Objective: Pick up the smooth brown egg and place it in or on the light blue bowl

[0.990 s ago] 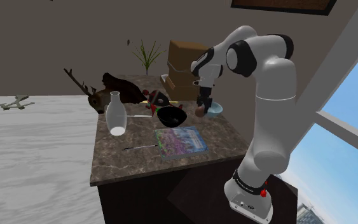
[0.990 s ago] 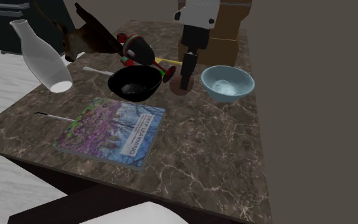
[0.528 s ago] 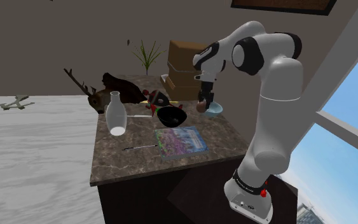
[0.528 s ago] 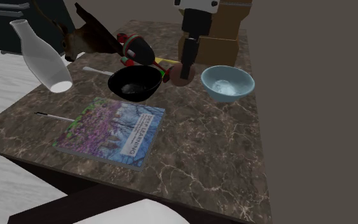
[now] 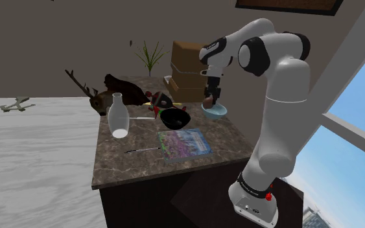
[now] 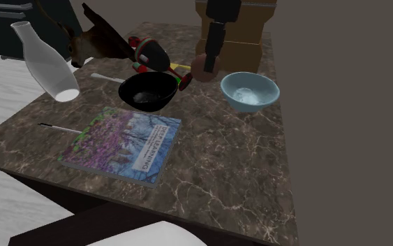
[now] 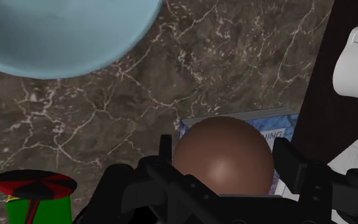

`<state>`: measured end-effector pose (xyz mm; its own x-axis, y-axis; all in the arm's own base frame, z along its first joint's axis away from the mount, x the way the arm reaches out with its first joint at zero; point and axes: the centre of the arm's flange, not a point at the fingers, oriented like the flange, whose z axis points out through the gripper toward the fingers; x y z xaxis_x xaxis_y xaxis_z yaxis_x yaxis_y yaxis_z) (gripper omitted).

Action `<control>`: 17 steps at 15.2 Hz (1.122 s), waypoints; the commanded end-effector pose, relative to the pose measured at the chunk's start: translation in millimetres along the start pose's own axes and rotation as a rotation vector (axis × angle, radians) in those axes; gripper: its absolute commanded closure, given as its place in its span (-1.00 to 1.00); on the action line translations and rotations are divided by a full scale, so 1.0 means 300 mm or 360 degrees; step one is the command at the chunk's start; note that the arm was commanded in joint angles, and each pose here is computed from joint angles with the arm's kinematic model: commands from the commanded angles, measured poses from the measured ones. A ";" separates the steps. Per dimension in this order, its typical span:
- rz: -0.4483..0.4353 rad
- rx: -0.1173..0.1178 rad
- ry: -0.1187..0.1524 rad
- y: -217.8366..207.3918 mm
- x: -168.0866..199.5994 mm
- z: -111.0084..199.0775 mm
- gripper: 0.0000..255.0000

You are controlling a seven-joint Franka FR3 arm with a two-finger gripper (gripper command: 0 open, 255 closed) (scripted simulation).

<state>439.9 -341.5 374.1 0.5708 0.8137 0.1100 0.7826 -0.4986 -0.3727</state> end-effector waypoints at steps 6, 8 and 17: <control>-0.0002 0.0001 0.0000 0.159 -0.234 -0.098 1.00; -0.0002 0.0001 0.0000 0.206 -0.303 -0.127 1.00; -0.0002 0.0001 0.0000 0.290 -0.371 -0.037 1.00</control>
<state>445.9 -478.1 345.1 0.5698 0.8143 0.1107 0.7831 -0.4972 -0.3736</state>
